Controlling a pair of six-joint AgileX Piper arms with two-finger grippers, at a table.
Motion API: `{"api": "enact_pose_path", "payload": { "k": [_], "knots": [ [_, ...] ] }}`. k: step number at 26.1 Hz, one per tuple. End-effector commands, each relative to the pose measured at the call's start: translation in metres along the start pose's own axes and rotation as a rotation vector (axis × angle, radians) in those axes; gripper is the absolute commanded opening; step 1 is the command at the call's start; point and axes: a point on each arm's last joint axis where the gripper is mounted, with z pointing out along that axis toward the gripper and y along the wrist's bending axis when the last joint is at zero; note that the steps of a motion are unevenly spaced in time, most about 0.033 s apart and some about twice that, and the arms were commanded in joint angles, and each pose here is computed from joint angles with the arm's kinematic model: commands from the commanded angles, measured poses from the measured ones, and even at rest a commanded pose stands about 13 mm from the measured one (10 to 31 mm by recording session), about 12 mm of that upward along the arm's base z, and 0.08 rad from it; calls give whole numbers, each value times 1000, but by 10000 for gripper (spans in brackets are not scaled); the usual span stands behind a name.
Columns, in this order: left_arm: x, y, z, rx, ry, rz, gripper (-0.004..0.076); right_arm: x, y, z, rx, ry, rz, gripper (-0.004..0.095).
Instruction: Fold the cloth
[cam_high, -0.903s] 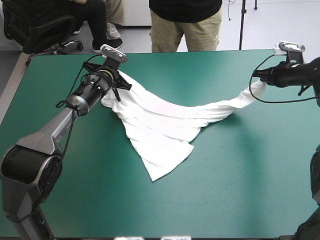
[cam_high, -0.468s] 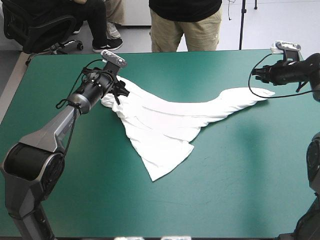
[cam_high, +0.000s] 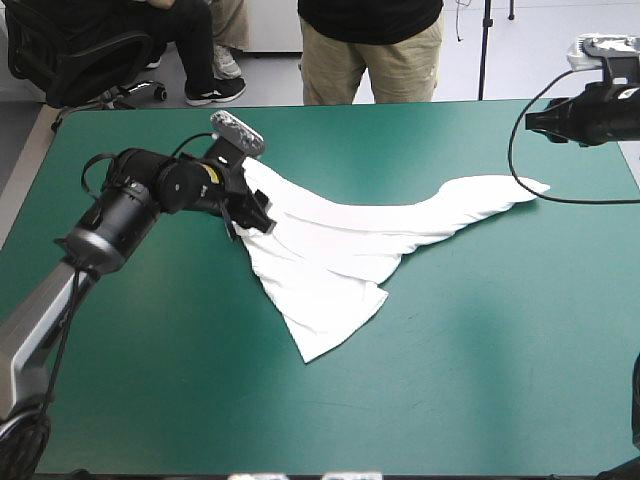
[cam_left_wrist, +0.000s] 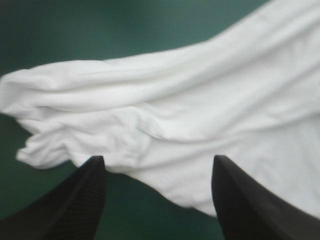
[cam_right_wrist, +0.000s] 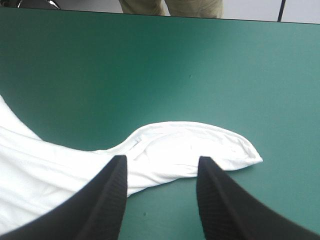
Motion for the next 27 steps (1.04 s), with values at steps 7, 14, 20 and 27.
{"api": "enact_pose_path", "payload": {
  "k": [7, 14, 20, 27],
  "knots": [
    [54, -103, -2, 306, 177, 381, 440, -8, 27, -69, 14, -148, -19, 418],
    [74, -138, 19, 333, 125, 395, 440, -7, 32, -69, -36, -143, 2, 416],
    [78, -144, 39, 360, 138, 351, 440, -7, 32, -69, -39, -143, 8, 414],
    [95, -155, 107, 363, 299, 377, 430, -7, 31, -69, -25, -142, 3, 414]
  ]
}}
